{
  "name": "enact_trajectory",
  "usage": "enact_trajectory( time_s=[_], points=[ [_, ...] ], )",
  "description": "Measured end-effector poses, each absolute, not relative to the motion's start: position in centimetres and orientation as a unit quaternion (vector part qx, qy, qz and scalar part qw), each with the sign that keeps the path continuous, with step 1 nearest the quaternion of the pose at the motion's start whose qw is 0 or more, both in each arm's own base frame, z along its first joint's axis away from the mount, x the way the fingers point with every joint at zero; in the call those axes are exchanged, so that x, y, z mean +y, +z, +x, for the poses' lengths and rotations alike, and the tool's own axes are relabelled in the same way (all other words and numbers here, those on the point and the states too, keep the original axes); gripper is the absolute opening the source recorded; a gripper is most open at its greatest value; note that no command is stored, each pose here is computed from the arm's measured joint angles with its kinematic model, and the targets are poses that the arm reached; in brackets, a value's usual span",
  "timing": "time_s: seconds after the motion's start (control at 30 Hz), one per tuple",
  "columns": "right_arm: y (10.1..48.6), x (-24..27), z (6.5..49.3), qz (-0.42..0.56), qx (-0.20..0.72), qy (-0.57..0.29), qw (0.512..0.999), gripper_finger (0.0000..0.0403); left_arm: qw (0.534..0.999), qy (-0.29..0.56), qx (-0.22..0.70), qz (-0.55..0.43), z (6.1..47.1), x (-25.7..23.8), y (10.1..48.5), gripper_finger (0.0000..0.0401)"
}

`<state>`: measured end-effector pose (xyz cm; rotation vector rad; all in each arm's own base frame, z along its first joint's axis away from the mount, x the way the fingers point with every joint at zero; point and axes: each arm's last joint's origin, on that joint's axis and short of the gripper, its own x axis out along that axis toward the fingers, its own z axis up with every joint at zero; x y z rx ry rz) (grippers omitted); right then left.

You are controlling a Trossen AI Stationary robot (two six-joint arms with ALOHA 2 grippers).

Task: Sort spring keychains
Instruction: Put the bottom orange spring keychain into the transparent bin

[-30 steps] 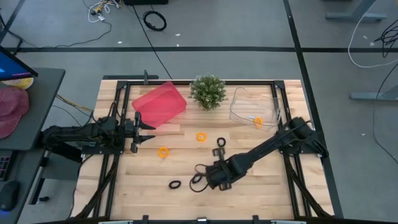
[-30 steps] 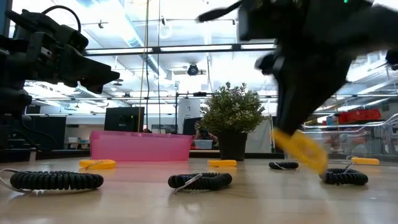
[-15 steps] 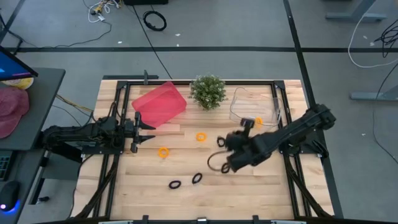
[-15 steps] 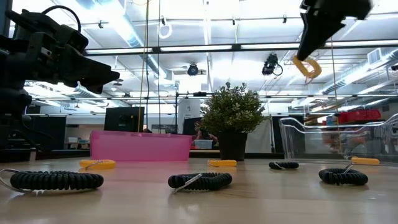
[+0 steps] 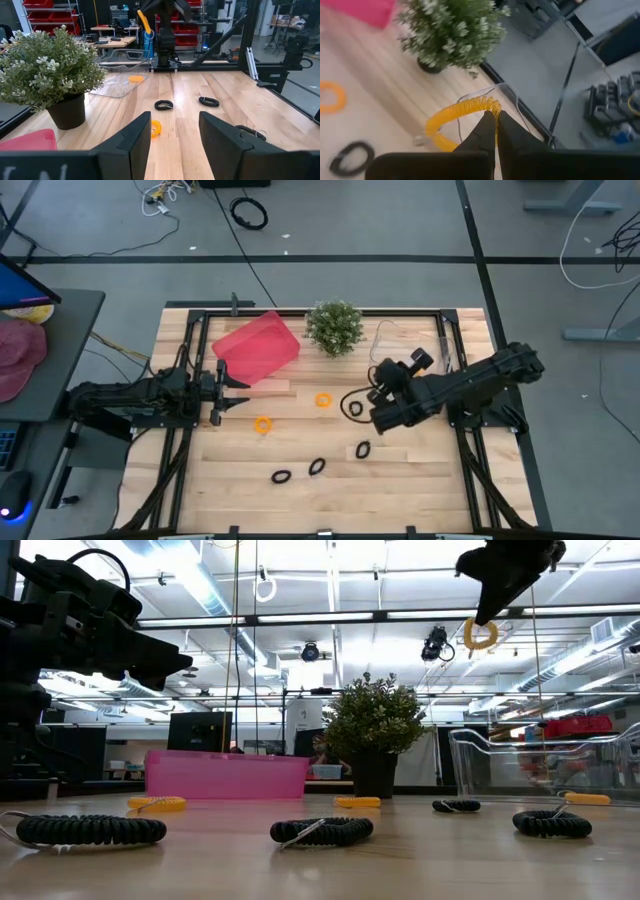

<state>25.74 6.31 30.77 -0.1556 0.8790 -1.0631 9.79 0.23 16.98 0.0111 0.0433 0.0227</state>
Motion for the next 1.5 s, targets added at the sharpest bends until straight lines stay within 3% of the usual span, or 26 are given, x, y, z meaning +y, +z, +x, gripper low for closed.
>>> enact_trajectory(
  time_s=[0.27, 0.8, 1.17, 1.33, 1.5],
  points=[
    [30.2, 4.2, 26.0, -0.05, 0.397, -0.532, 0.747, 0.0, 1.0, 0.011, 0.022, 0.005, 9.8, 0.2, 17.0, 0.0172],
    [22.3, -0.1, 22.6, -0.081, 0.446, -0.627, 0.634, 0.0001, 1.0, 0.011, 0.022, 0.005, 9.8, 0.2, 17.0, 0.0172],
    [21.8, -0.3, 22.2, -0.078, 0.467, -0.626, 0.62, 0.0011, 1.0, 0.011, 0.022, 0.006, 9.8, 0.2, 17.0, 0.0172],
    [21.7, -0.3, 22.2, -0.076, 0.483, -0.618, 0.615, 0.004, 1.0, 0.011, 0.021, 0.006, 9.8, 0.2, 17.0, 0.0172],
    [21.7, -0.3, 22.2, -0.075, 0.483, -0.617, 0.616, 0.0102, 1.0, 0.011, 0.022, 0.006, 9.8, 0.2, 17.0, 0.0172]
  ],
)
